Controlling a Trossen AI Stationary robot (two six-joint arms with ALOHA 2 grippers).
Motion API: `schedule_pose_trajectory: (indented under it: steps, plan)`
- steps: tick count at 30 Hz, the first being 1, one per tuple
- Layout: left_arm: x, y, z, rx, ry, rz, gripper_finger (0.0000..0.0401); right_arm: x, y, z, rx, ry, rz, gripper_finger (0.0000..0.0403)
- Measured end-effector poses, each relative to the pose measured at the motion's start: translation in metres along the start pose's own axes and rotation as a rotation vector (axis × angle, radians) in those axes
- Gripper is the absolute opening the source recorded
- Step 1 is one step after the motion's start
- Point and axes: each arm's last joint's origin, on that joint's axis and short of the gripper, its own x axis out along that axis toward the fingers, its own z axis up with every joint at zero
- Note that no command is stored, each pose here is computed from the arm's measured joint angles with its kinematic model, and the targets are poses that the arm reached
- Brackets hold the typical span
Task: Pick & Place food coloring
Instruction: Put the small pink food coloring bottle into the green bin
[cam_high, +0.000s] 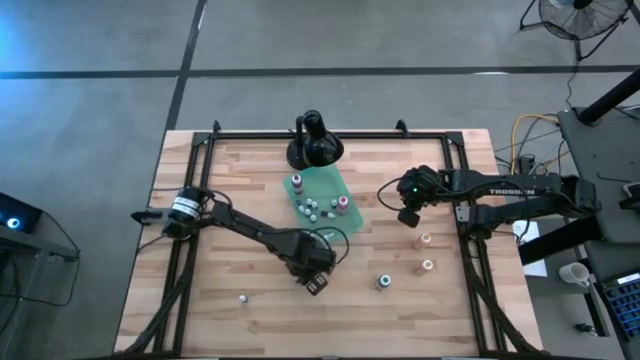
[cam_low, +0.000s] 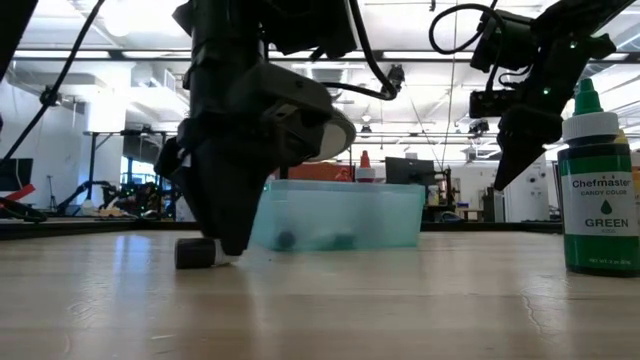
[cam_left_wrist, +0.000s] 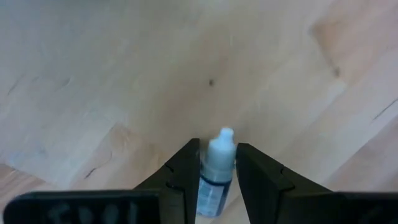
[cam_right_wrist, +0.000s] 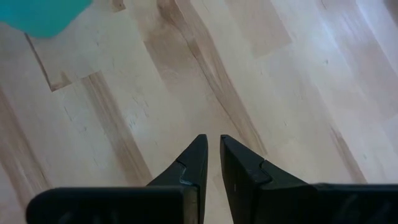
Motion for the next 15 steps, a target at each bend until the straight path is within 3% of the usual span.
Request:
schedule_pose_trajectory:
  steps: [8,15]
  plan:
    - [0.0015,0.0022,-0.0024,0.055,0.043,-0.003,0.0083,0.0014,0.0000,-0.0010,0.000,-0.001,0.000,0.0038]
    - [0.0010,0.0034,0.0016,0.030,0.037,-0.013,0.0083,0.0015,0.0001,-0.0009,0.001,-0.003,0.001,0.0038]
